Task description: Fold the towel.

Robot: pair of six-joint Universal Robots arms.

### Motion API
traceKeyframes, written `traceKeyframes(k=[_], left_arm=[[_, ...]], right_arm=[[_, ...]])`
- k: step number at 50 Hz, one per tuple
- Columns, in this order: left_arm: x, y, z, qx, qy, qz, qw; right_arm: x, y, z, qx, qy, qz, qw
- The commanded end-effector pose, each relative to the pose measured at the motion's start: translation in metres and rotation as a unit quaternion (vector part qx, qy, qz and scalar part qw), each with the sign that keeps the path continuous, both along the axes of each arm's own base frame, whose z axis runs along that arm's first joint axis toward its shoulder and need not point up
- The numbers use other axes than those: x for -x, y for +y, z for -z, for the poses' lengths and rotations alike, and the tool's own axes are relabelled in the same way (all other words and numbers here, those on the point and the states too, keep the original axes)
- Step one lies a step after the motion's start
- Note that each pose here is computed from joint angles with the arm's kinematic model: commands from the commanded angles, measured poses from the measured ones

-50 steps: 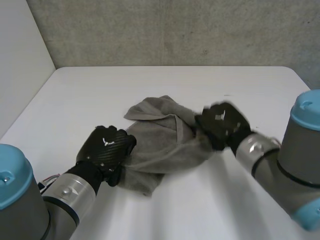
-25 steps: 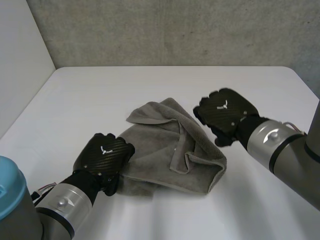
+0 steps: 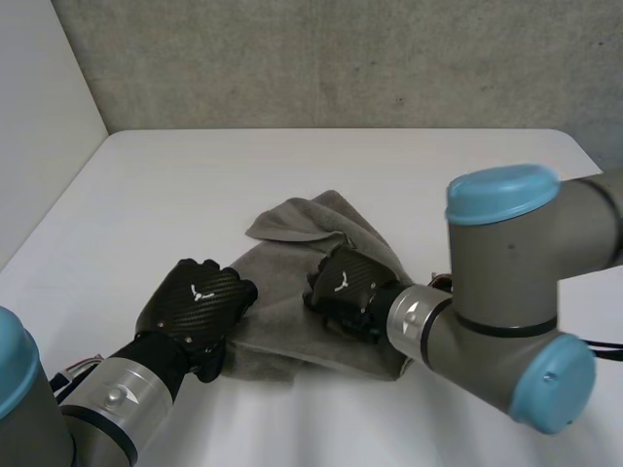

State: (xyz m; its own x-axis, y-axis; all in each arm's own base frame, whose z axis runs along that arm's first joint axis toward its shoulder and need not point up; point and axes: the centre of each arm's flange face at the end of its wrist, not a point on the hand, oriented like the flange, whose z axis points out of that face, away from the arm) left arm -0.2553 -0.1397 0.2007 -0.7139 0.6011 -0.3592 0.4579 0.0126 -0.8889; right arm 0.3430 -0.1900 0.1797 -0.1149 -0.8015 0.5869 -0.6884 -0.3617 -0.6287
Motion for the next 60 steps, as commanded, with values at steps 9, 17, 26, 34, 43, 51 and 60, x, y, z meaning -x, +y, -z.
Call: traceKeyframes(k=[9,17,26,34,43,51,60], left_arm=[[-0.004,-0.003,0.002,-0.005,0.000,-0.009,1.000],[-0.007,-0.010,0.003,-0.004,0.001,-0.020,1.000],[0.002,-0.036,-0.015,0.036,0.018,-0.031,0.999],[-0.003,-0.155,-0.134,0.211,0.119,-0.121,0.963],[-0.007,-0.164,-0.176,0.242,0.203,-0.121,0.941],[-0.013,-0.142,-0.095,0.121,0.152,-0.130,0.972],[-0.028,-0.084,0.010,-0.018,0.027,-0.095,0.995]], right_arm=[[-0.008,-0.034,0.046,0.065,0.070,0.040,0.995],[-0.017,-0.054,0.035,0.138,0.054,0.055,0.987],[-0.037,-0.089,-0.018,0.160,-0.117,0.118,0.973],[0.002,-0.146,-0.153,0.161,-0.519,0.195,0.817],[0.050,-0.151,-0.164,0.116,-0.605,0.239,0.750],[0.077,-0.152,-0.105,0.076,-0.528,0.314,0.785],[0.113,-0.117,-0.018,-0.062,-0.412,0.381,0.825]])
